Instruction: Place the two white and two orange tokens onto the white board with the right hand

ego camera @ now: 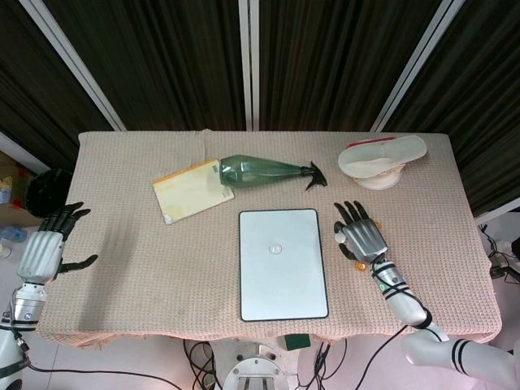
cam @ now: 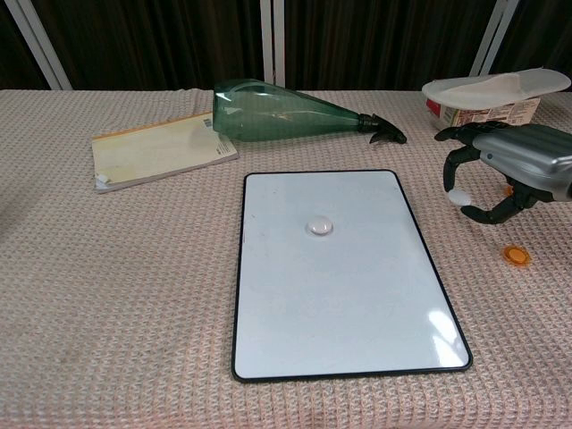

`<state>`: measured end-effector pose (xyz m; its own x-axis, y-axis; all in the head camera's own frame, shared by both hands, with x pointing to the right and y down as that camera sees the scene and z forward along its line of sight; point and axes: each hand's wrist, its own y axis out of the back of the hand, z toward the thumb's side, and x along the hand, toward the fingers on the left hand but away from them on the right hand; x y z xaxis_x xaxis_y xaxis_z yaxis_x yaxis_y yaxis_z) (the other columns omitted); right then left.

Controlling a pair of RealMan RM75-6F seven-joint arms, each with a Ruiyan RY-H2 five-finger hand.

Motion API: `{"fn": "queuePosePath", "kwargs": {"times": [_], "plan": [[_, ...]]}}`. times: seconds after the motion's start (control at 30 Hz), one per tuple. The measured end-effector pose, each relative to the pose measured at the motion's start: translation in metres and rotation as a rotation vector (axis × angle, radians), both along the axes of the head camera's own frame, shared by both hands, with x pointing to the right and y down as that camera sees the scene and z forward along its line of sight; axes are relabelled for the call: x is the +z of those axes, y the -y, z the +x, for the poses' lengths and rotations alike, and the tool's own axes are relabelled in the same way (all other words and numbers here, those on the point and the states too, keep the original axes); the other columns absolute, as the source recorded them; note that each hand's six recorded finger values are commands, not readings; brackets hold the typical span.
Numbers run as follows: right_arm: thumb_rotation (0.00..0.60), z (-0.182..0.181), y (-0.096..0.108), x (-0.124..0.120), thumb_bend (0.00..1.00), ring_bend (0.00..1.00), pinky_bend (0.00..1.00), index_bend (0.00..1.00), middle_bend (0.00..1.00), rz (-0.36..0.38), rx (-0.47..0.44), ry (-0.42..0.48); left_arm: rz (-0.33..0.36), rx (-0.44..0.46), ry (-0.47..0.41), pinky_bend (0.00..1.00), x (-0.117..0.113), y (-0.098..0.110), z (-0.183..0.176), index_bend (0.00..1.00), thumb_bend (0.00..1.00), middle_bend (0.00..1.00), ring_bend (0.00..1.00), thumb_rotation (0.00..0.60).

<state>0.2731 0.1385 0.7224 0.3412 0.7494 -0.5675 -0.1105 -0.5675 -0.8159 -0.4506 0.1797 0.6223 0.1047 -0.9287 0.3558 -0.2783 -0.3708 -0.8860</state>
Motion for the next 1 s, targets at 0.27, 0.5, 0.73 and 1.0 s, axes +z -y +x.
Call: {"fn": "queuePosePath", "kwargs": {"times": [0.27, 0.5, 0.73, 1.0], "plan": [[0.600, -0.062, -0.001, -0.006, 0.40, 0.00, 0.00, 0.55, 0.03, -0.012, -0.158, 0.027, -0.001, -0.004, 0.005, 0.15, -0.001, -0.002, -0.004, 0.17, 0.10, 0.11, 0.09, 0.600], [0.600, -0.109, -0.009, 0.005, 0.40, 0.00, 0.00, 0.56, 0.03, -0.033, -0.239, 0.024, -0.002, -0.023, 0.002, 0.15, -0.001, -0.003, -0.010, 0.17, 0.10, 0.11, 0.09, 0.600], [0.600, -0.116, -0.014, 0.015, 0.40, 0.00, 0.00, 0.56, 0.03, -0.035, -0.253, -0.009, -0.005, -0.030, -0.001, 0.15, 0.001, -0.003, -0.014, 0.17, 0.10, 0.11, 0.09, 0.600], [0.600, -0.124, -0.015, 0.019, 0.40, 0.00, 0.00, 0.56, 0.03, -0.036, -0.272, -0.018, -0.001, -0.038, -0.008, 0.15, 0.001, -0.005, -0.018, 0.17, 0.10, 0.11, 0.09, 0.600]]}}
